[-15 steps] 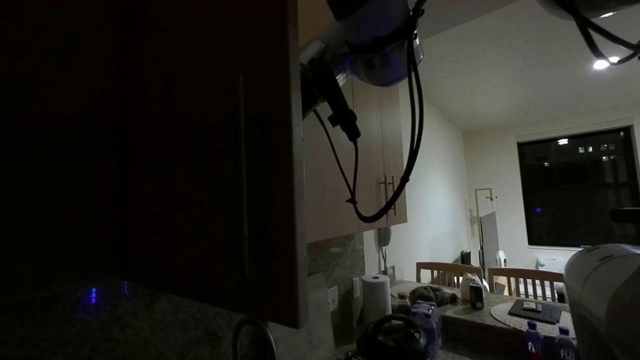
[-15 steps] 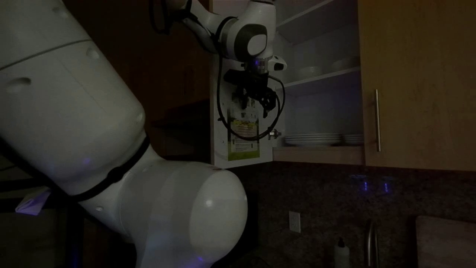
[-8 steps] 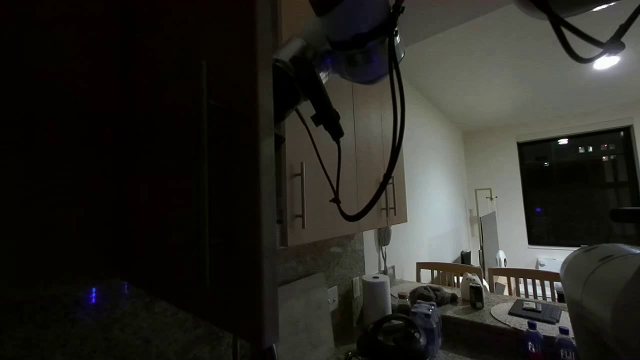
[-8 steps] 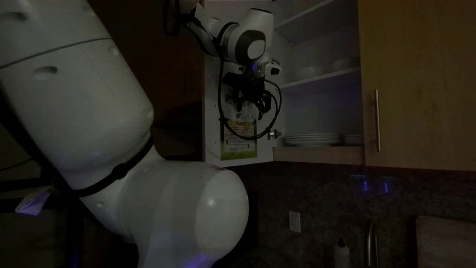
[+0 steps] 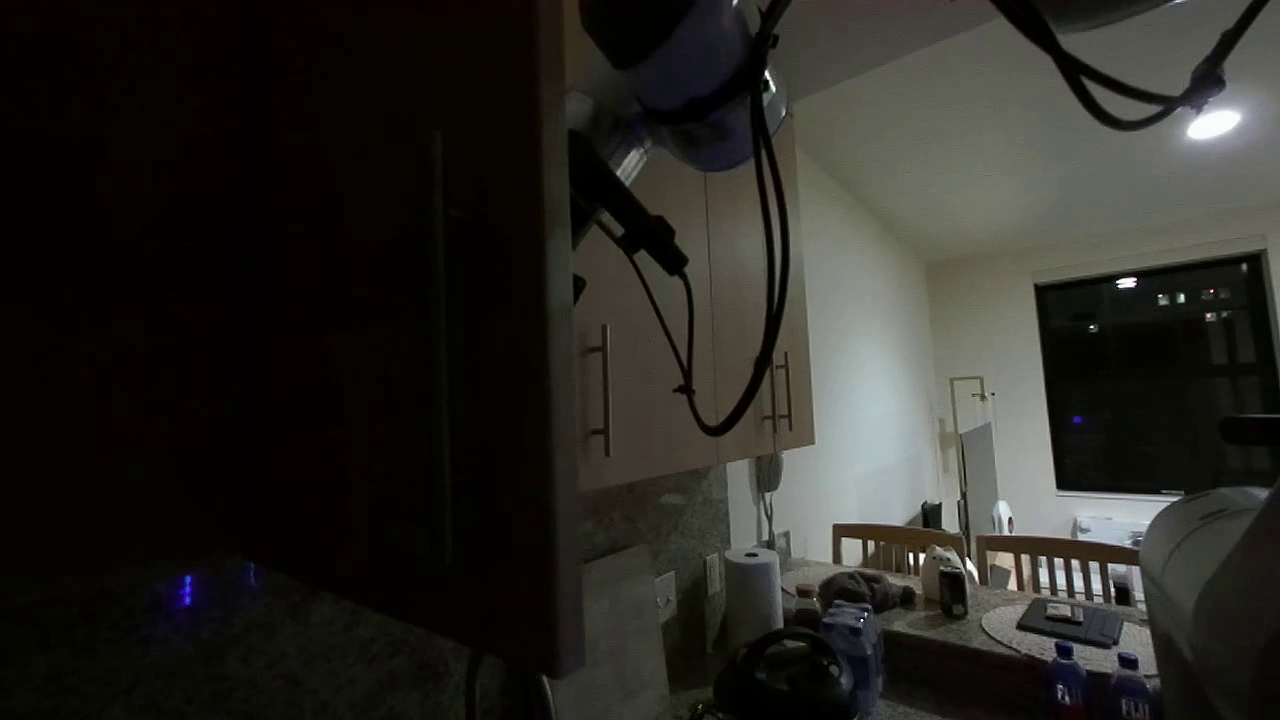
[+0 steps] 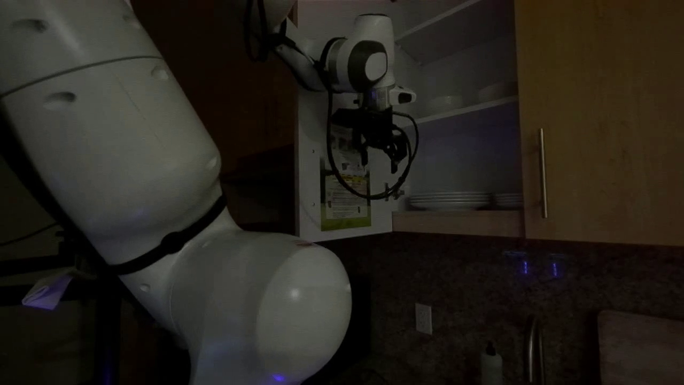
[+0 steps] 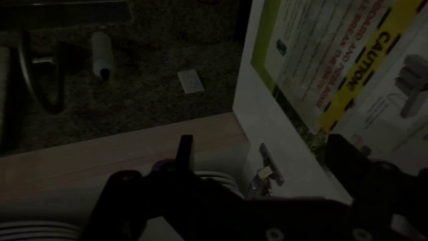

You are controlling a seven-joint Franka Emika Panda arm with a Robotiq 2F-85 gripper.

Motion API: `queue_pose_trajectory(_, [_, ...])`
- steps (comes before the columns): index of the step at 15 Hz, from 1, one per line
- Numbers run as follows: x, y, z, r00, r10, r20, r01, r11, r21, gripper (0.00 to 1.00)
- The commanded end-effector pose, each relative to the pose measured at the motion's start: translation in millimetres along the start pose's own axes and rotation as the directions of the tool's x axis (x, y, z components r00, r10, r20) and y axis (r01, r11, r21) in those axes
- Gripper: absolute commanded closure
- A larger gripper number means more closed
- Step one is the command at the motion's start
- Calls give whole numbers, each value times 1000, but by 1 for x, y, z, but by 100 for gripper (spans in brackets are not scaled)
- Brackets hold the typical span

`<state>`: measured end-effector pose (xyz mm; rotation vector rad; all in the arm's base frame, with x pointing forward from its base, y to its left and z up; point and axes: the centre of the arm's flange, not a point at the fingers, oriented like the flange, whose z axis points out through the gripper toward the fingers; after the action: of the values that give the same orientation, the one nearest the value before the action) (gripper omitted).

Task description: Open the cabinet door on the right of the hood of the stove

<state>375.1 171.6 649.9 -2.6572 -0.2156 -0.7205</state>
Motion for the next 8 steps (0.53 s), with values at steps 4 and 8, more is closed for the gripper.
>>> queue_pose_trajectory(4, [16, 49, -9, 987, 160, -33, -162, 934, -319, 0])
queue_pose_trajectory(8, [8, 101, -5, 959, 282, 17, -240, 844, -481, 0])
